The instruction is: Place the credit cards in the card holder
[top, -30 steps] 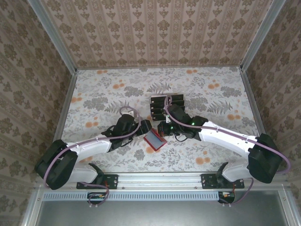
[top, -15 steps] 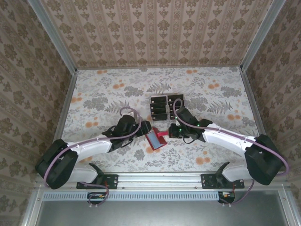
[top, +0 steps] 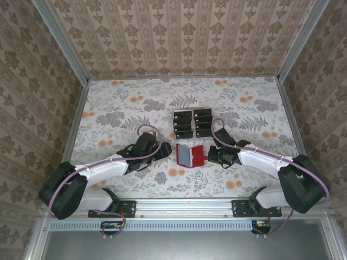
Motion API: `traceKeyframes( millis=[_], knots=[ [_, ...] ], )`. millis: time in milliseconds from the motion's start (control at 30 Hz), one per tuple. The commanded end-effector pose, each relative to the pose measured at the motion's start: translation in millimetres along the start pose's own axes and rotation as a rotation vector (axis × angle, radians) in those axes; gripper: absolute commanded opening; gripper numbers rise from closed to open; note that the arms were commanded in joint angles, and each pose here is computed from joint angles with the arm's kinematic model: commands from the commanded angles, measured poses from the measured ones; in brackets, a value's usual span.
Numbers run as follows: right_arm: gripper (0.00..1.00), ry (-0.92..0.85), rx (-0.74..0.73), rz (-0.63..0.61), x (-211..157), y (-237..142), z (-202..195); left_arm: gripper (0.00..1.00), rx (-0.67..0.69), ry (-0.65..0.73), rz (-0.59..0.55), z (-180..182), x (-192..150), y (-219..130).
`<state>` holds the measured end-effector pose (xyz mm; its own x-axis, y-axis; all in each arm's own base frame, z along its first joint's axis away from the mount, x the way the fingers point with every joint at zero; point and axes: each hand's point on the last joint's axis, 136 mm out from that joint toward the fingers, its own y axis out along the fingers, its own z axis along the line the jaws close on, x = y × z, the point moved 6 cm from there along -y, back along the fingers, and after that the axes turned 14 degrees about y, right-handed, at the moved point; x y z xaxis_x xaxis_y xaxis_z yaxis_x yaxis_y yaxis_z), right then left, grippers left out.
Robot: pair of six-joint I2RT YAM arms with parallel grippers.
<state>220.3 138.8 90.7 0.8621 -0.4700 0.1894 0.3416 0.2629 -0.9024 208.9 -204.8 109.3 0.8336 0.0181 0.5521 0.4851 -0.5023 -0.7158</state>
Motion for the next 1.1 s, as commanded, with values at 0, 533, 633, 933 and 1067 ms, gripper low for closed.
traceKeyframes(
  millis=[0,533,633,933,1067],
  knots=[
    [0.4,0.013,0.03,-0.027,-1,-22,0,0.75,0.017,0.049,0.012,-4,4,-2],
    [0.22,-0.155,0.299,-0.014,-31,-80,100,0.76,0.021,0.075,0.036,-7,7,8],
    [0.21,-0.201,0.316,0.015,-40,-73,126,0.76,0.098,0.057,0.036,4,5,2],
    [0.14,-0.29,0.14,0.109,-60,12,158,0.76,0.21,-0.02,-0.021,39,2,-23],
    [0.11,-0.251,0.047,0.077,-50,29,136,0.76,0.194,0.005,-0.016,40,4,-28]
  ],
)
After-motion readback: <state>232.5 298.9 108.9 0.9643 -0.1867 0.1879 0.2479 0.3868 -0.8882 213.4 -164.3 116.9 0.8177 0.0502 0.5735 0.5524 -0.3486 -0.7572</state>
